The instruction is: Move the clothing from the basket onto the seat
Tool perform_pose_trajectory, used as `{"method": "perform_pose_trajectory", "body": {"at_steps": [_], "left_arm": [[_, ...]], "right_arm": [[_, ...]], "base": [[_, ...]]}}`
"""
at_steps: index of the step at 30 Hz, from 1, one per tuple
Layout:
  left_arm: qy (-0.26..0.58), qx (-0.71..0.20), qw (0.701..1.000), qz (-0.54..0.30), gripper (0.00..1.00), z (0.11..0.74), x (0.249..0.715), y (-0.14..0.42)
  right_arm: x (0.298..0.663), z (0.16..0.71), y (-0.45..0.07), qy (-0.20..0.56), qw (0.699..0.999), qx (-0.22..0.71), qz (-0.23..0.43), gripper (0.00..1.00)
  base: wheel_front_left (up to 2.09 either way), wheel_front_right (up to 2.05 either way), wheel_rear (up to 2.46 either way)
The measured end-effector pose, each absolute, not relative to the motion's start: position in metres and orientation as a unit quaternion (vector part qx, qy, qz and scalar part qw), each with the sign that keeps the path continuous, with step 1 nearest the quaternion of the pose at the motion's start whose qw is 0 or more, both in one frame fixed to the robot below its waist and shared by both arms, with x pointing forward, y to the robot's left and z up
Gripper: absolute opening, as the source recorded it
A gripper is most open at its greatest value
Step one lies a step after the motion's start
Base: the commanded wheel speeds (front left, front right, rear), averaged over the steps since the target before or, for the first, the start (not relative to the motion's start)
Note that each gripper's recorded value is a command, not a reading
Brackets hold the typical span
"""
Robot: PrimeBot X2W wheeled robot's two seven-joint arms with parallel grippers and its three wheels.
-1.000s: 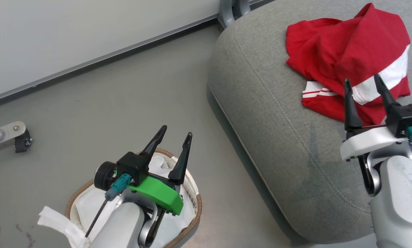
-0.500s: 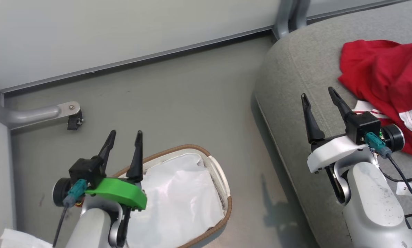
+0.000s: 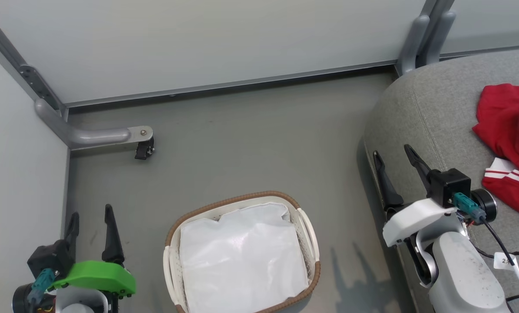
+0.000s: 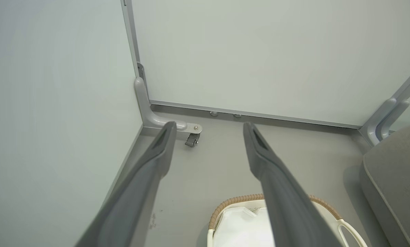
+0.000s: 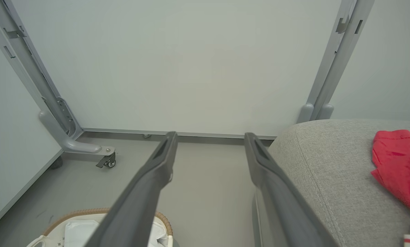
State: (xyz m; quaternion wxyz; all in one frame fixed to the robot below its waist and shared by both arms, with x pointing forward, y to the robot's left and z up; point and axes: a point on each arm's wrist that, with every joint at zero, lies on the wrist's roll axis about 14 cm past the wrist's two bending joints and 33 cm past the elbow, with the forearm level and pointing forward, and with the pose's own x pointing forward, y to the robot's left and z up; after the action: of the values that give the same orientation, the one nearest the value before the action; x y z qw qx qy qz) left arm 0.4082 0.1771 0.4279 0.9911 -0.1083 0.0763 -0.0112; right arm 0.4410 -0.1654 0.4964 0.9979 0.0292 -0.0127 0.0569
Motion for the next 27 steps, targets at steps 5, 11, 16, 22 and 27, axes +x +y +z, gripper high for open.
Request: {"method": "perform_pose_trajectory", "body": {"at_steps": [5,11,16,22,27], "left_arm": [[0.075,-0.108,0.991,0.024,1.0,0.428,0.39,0.199],[0.078,-0.122,0.988,0.045,1.0,0.425,0.368,0.212],[0.077,-0.136,0.986,0.05,0.0,0.425,0.355,0.213],[0.105,-0.147,0.982,0.054,0.0,0.409,0.348,0.209],[0.111,-0.184,0.974,0.066,0.0,0.407,0.347,0.211]], "right_arm": [[0.432,0.49,-0.162,-0.004,0.998,0.038,0.058,1.0],[0.42,0.487,-0.158,0.001,0.997,0.045,0.062,1.0],[0.411,0.486,-0.158,0.001,0.997,0.05,0.061,0.0],[0.396,0.456,-0.156,0.049,0.995,0.059,0.057,0.0],[0.395,0.454,-0.162,0.059,0.992,0.102,0.039,0.0]], "base": [[0.0,0.0,0.0],[0.0,0.0,0.0],[0.0,0.0,0.0],[0.0,0.0,0.0],[0.0,0.0,0.0]]}}
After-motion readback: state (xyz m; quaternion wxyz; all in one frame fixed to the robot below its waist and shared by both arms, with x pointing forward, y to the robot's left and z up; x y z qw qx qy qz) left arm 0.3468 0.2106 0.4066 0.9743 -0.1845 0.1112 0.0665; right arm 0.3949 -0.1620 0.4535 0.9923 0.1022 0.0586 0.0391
